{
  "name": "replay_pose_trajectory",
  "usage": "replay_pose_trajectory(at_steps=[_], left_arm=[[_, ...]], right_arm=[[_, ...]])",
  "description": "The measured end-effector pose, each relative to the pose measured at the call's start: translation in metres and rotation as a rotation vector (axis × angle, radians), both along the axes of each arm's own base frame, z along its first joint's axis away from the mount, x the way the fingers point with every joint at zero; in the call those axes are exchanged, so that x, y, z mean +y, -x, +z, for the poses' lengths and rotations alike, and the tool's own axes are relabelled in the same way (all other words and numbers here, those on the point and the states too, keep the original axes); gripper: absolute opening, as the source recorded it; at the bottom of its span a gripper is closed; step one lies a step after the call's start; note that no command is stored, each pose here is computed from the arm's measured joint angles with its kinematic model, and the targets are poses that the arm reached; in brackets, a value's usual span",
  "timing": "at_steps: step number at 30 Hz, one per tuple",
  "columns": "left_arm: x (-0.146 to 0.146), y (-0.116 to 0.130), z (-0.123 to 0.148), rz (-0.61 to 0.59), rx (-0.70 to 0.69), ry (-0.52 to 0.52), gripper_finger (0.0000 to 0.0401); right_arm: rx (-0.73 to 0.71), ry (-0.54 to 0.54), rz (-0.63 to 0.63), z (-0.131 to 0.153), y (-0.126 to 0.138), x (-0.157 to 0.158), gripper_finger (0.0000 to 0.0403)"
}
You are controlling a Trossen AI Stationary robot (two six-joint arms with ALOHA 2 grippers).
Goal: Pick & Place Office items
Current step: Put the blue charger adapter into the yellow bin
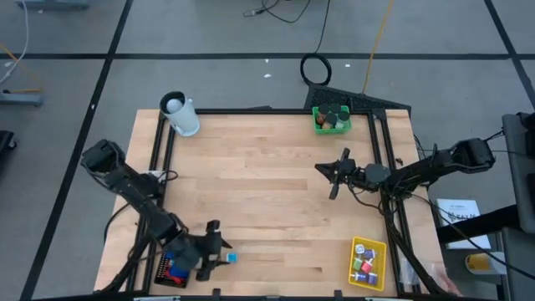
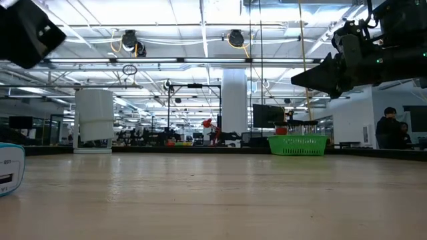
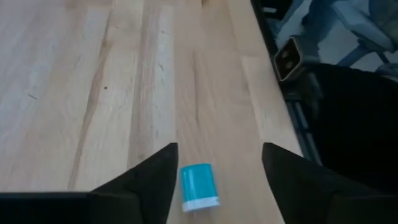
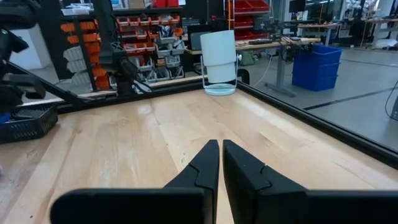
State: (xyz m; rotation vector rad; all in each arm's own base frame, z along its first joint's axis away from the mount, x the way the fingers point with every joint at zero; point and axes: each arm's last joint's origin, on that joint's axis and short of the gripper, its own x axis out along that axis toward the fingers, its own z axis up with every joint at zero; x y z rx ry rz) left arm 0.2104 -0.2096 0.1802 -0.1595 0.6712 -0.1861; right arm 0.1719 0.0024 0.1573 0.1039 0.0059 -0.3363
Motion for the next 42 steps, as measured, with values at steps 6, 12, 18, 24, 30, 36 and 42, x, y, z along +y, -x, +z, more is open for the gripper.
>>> replay_pose_trajectory(at_steps=[6, 12, 18, 24, 30, 36, 42], left_arm=[[-0.009, 0.005, -0.006, 0.034, 0.021, -0.011, 0.027], [-0.015, -0.003, -0.042, 0.084, 0.092, -0.028, 0.0282], [-0.021, -0.008, -0.065, 0.025, 0.161, -0.01, 0.0281], [-0.02, -0.008, -0.067, 0.019, 0.175, -0.024, 0.022], [-0.015, -0.012, -0.067, 0.032, 0.157, -0.056, 0.014], [-0.002, -0.024, -0.066, 0.03, 0.086, -0.212, 0.014], [0.024, -0.05, -0.057, 0.139, -0.089, -0.509, 0.0151]], right_arm=[[0.001, 0.0, 0.0, 0.0, 0.0, 0.0, 0.0015], [0.001, 0.0, 0.0, 0.0, 0.0, 0.0, 0.0015], [0.002, 0.0, 0.0, 0.0, 0.0, 0.0, 0.0015], [0.005, 0.0, 0.0, 0.0, 0.0, 0.0, 0.0015], [0.006, 0.0, 0.0, -0.001, 0.0, 0.0, 0.0015], [0.009, 0.0, 0.0, -0.001, 0.0, 0.0, 0.0015], [0.018, -0.022, 0.0, -0.002, 0.0, 0.0, 0.0015]])
